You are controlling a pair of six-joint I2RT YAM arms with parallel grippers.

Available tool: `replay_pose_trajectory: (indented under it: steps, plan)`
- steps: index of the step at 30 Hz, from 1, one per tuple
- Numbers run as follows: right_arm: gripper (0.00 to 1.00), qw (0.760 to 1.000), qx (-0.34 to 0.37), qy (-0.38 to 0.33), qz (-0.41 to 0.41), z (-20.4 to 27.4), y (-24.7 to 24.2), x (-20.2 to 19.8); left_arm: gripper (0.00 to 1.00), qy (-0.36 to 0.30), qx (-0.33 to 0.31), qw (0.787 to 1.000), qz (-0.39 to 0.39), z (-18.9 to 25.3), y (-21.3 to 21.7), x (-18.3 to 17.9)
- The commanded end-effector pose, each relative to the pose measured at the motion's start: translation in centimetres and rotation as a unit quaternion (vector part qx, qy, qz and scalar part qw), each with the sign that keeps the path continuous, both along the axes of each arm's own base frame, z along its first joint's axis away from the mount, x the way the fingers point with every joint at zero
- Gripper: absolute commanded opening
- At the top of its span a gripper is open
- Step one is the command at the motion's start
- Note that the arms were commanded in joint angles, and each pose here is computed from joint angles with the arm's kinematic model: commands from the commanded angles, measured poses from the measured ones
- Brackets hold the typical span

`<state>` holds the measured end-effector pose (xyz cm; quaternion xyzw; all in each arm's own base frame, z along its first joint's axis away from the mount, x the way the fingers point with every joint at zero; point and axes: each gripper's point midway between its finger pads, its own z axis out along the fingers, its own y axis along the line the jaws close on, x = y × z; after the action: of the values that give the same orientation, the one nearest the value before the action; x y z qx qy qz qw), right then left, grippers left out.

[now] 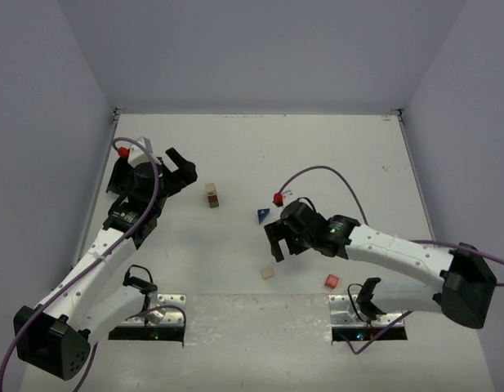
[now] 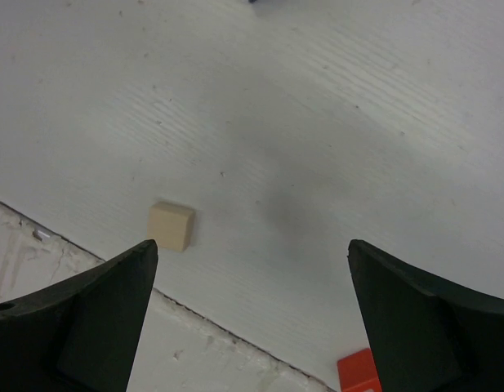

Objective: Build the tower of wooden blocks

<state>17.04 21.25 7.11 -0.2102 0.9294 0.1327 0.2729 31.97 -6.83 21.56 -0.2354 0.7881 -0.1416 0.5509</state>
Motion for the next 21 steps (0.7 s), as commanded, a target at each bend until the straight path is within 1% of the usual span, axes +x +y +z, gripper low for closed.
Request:
replay_pose_trajectory:
  steps: [1,4,8,15,18,21]
  plan:
    - [0.99,1.000,-0.017,0.000,0.026,0.3,3.3,-0.1,1.00,-0.016,0.008,1.000,0.018,0.7,0.8,0.1]
    - [0.99,0.998,-0.051,0.012,0.037,-0.7,4.1,-1.7,1.00,-0.018,0.010,0.999,0.025,0.7,1.1,0.0]
    - [0.99,0.996,-0.069,0.043,0.037,-2.6,5.0,-3.4,1.00,-0.016,0.010,1.000,0.023,0.6,1.0,0.1]
    - [0.99,0.993,-0.109,0.039,0.022,-4.6,5.3,-4.0,1.00,-0.010,0.008,1.000,0.020,0.2,0.8,0.1]
    - [0.93,0.991,-0.129,0.030,0.017,-5.1,5.3,-3.7,1.00,-0.011,0.007,1.000,0.020,0.2,0.8,0.0]
    - [0.78,0.990,-0.136,0.032,0.027,-5.6,5.6,-3.7,1.00,-0.010,0.006,1.000,0.017,0.1,0.7,0.1]
